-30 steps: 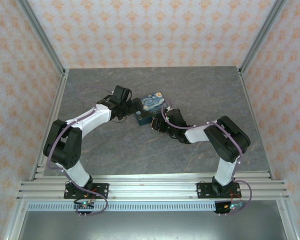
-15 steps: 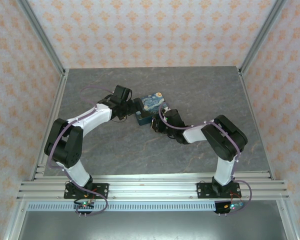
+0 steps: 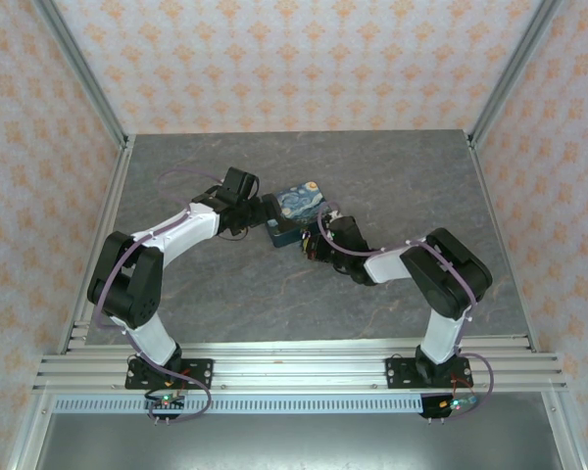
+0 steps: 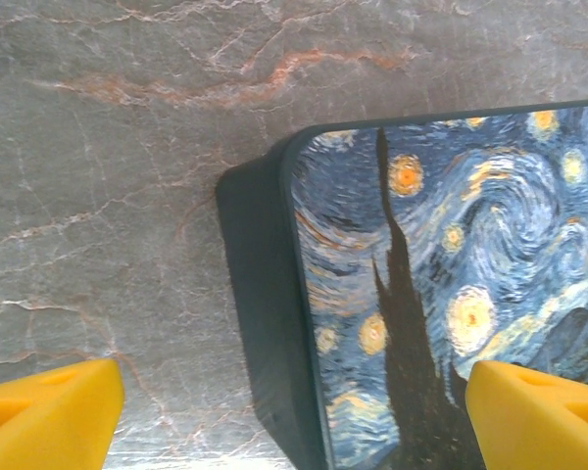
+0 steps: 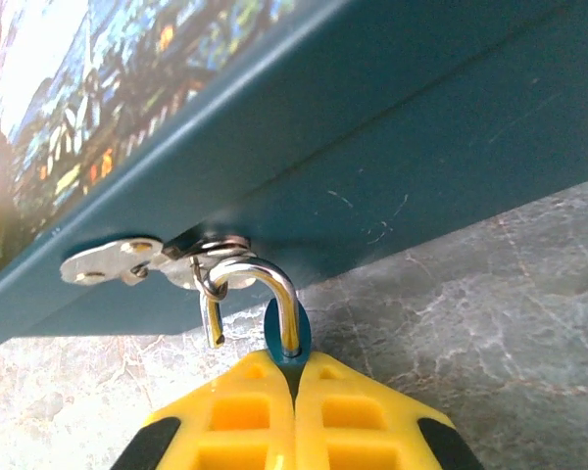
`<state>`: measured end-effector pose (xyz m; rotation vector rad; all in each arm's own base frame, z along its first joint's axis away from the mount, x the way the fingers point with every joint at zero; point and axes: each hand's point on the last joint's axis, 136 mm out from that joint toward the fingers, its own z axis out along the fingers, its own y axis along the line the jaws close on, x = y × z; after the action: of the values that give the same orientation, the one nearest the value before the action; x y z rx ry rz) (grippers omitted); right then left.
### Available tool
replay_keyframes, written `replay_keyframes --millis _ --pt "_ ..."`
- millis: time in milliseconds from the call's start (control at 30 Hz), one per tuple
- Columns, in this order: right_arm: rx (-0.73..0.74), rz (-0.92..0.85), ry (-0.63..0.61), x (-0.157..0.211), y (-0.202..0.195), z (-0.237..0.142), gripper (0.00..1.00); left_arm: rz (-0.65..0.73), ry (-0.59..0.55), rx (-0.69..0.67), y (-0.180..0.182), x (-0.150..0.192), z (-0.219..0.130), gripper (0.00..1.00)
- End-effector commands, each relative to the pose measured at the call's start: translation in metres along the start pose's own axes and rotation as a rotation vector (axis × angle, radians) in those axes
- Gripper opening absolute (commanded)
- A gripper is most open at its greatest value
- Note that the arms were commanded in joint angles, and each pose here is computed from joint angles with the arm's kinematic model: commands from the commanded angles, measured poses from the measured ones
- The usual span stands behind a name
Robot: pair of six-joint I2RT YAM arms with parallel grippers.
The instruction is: Unlock the padlock with the key
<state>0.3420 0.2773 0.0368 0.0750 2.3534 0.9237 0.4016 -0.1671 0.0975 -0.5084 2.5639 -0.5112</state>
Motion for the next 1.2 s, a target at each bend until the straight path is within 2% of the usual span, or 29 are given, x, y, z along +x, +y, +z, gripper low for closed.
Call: replay_keyframes --millis 0,233,433,1167 --pt "-0.003 0.042 -0.031 -0.006 0.001 -0.005 0.0 0.072 -0.013 -0.094 0.014 0.002 -0.004 0.91" --pt "-0.032 0.114 -0.041 -0.006 0.003 -0.003 0.0 0.172 -0.031 -0.201 0.018 0.012 -0.002 0.91" --pt "-0.045 0.159 -0.059 -0.009 0.004 -0.004 0.0 0.204 -0.028 -0.255 0.024 0.02 0.005 0.9" --pt "-0.103 0.43 -0.18 -0.032 -0.002 0.006 0.0 0.202 0.041 -0.269 0.037 0.052 0.022 0.89"
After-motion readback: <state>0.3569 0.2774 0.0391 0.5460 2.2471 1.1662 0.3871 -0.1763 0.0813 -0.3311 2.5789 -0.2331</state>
